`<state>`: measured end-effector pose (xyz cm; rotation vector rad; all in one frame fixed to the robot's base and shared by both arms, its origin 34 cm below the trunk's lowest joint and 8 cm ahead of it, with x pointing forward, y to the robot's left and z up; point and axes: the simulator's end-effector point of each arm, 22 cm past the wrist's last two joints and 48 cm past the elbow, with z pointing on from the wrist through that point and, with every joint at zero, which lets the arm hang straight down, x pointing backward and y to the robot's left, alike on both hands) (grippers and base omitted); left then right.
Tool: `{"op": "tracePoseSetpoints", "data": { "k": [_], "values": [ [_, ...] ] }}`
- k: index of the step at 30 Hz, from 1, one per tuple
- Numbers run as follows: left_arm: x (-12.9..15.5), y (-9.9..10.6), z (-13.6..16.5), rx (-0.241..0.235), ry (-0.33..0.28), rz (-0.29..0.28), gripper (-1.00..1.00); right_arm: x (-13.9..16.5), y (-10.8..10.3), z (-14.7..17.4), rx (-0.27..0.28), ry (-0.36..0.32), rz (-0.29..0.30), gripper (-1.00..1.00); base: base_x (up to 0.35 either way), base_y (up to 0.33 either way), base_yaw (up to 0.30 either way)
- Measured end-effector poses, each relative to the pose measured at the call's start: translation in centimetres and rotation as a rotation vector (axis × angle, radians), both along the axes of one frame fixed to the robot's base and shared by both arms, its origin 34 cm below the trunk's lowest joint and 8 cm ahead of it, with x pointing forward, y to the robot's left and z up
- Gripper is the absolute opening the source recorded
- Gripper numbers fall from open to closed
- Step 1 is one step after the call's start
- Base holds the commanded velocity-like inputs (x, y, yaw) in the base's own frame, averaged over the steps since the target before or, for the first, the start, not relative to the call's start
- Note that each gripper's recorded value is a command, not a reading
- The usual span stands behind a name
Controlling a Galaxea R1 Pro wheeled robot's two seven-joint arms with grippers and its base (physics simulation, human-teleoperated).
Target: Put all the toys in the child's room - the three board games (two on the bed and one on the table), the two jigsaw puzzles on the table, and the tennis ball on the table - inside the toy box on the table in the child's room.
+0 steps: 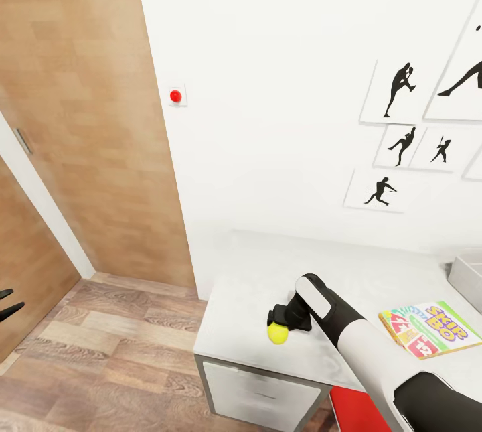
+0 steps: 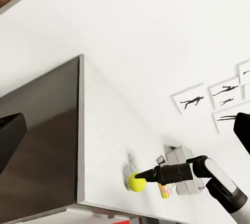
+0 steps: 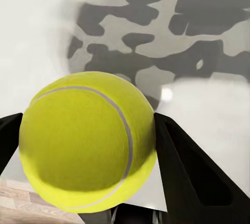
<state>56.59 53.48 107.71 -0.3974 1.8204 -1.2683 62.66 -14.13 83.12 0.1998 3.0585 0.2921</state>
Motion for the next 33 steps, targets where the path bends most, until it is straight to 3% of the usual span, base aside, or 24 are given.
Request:
{"op": "tracePoseSetpoints", "data": {
  "k": [33],
  "values": [
    [-0.3,0.0,1.8,0.001,-0.041,-0.001,1.0,1.1,0.2,2.6,0.01,-0.057,0.001,-1.0,0.0,0.0,0.0]
  ]
}}
